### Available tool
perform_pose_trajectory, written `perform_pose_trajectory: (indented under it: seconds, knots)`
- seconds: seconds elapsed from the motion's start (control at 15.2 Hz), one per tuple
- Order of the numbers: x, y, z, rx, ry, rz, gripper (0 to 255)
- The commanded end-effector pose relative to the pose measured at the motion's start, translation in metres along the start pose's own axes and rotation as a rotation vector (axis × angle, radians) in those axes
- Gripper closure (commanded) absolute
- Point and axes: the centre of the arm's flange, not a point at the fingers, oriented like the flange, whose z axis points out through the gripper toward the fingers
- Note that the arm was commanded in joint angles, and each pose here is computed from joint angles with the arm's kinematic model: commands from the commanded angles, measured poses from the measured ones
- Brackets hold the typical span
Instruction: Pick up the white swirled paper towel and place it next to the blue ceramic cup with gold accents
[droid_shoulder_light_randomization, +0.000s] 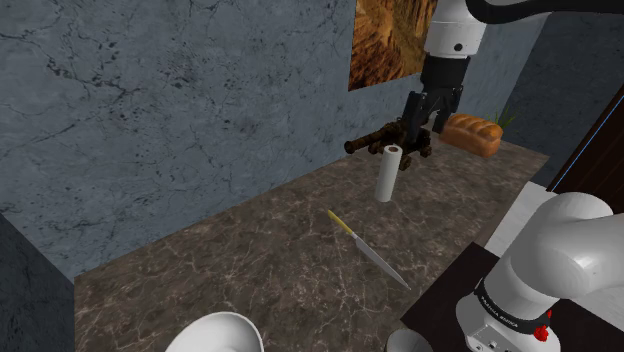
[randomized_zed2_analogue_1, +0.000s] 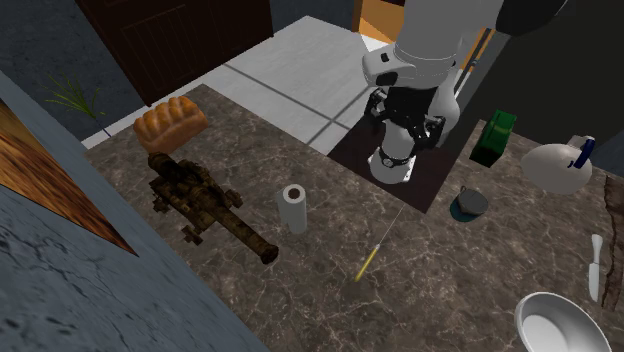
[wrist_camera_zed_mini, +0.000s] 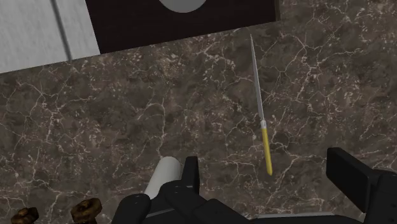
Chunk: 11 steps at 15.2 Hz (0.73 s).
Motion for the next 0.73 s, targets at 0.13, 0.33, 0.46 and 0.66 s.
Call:
perform_pose_trajectory:
  seconds: [0.13,0.33,0.46,0.66]
  knots:
    - [0.019,0.013,0.013,0.003,0.0,0.019,0]
    - [0.048,0.033,0.032,0.007,-0.001,0.047,0]
    - [0.067,0.047,0.045,0.009,-0.001,0.066,0]
    - [0.094,0.069,0.064,0.013,-0.001,0.094,0]
